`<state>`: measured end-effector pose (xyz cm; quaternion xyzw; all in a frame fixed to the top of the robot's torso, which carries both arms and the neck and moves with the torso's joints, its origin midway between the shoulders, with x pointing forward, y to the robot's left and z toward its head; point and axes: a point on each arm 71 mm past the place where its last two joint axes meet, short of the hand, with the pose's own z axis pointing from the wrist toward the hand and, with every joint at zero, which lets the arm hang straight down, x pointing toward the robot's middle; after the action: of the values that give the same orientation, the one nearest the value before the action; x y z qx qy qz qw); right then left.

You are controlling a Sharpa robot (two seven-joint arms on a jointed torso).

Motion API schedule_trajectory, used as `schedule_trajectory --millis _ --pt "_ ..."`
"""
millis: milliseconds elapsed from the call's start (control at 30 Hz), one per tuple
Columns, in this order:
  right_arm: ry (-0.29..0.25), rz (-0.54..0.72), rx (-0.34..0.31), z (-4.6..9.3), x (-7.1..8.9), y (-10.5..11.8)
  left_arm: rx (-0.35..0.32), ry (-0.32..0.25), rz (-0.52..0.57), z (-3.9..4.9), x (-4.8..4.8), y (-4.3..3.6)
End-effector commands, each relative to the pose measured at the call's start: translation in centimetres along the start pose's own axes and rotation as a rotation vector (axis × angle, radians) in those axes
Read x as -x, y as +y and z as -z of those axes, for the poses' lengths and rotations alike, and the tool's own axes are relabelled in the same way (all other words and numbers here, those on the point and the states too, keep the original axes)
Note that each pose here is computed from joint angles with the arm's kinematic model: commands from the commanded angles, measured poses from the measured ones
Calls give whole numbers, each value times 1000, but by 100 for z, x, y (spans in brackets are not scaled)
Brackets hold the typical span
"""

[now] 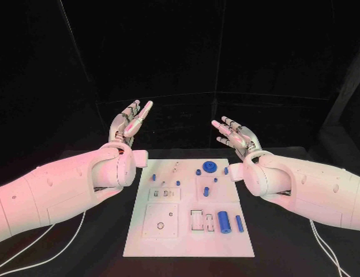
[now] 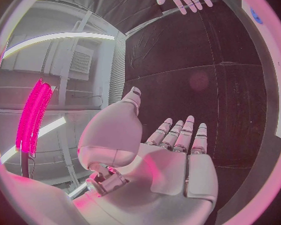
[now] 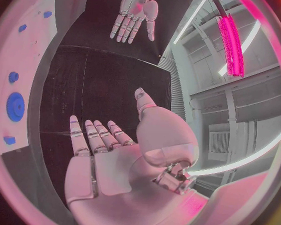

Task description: Assemble the parts on the task board

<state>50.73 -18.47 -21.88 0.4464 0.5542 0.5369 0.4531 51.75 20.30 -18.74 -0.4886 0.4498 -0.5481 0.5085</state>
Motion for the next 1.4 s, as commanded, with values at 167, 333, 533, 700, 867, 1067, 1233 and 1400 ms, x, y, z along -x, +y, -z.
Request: schedule_trajectory --millis 167,333,533,700,867,1067,1233,1400 --pt "212 34 -33 -95 -109 17 -38 35 44 -4 -27 -33" --pt "158 319 135 -126 207 89 -40 44 42 8 131 -42" --pt "190 453 175 -120 239 128 -42 62 54 47 136 -53" --pt "223 587 203 -155 235 229 -45 98 60 115 146 -92" --pt "242 706 231 -220 241 367 -50 182 64 206 107 -146" --pt "271 912 215 -277 209 474 -57 252 68 307 56 -204" --pt "306 1105 201 -284 101 517 -51 271 80 372 24 -237" --pt "352 1251 189 -288 -18 509 -37 276 98 410 -13 -244"
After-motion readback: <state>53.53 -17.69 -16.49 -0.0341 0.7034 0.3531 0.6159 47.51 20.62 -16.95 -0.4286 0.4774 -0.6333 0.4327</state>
